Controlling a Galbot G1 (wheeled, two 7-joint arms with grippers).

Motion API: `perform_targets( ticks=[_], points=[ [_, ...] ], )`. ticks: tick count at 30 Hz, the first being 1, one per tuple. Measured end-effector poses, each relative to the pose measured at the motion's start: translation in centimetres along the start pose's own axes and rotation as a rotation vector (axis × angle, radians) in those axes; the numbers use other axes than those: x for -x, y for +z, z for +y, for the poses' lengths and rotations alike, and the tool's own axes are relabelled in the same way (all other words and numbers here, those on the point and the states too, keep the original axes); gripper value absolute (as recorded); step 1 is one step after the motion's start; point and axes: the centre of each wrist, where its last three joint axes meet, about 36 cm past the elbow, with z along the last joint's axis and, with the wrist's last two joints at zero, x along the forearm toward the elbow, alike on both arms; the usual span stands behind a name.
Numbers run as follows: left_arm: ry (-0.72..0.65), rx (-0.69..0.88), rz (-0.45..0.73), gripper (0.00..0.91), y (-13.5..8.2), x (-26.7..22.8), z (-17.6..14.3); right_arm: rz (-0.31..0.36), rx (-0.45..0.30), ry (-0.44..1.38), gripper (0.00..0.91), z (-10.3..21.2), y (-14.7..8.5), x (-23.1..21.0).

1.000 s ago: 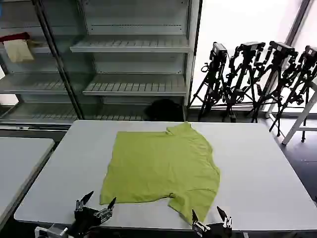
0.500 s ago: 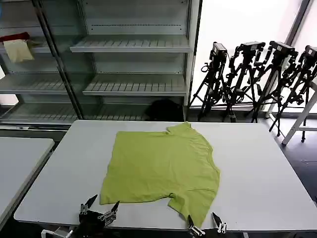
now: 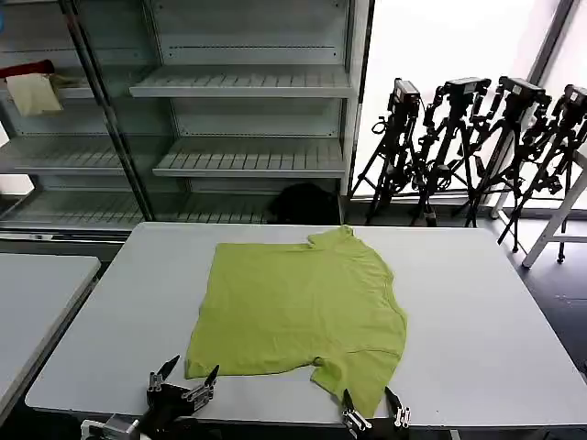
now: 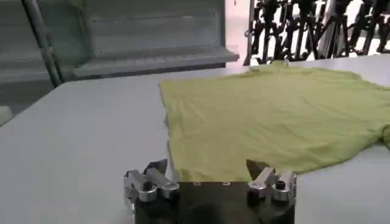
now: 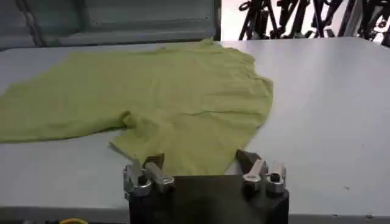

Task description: Fold and organize the clothes.

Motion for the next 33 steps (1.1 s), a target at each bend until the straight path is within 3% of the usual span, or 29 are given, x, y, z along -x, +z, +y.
perform_targets(
  ticks=[2, 3, 4, 5, 22, 33],
  points=[
    [-0.001, -0.002, 0.008, 0.282, 0.2, 0.0, 0.0, 0.002, -0.001, 0.003, 0.161, 0.0, 0.1, 0.0],
    [-0.002, -0.003, 0.012, 0.101, 0.4, 0.0, 0.0, 0.002, 0.000, 0.003, 0.060, 0.0, 0.1, 0.0],
    [-0.003, -0.004, 0.016, 0.101, 0.5, 0.0, 0.0, 0.003, -0.001, 0.002, 0.010, 0.1, 0.1, 0.0],
    [-0.004, -0.006, 0.019, 0.020, 0.6, 0.0, 0.0, 0.004, -0.001, 0.002, 0.000, 0.1, 0.1, 0.0],
    [0.016, -0.032, 0.019, 0.010, 0.1, -0.2, -0.5, -0.035, 0.009, -0.011, 0.000, 0.1, -0.5, -0.5],
    [0.012, -0.047, -0.010, 0.000, -0.7, 0.2, 0.0, -0.112, 0.051, -0.015, 0.000, -0.1, -1.8, -0.5]
  ],
)
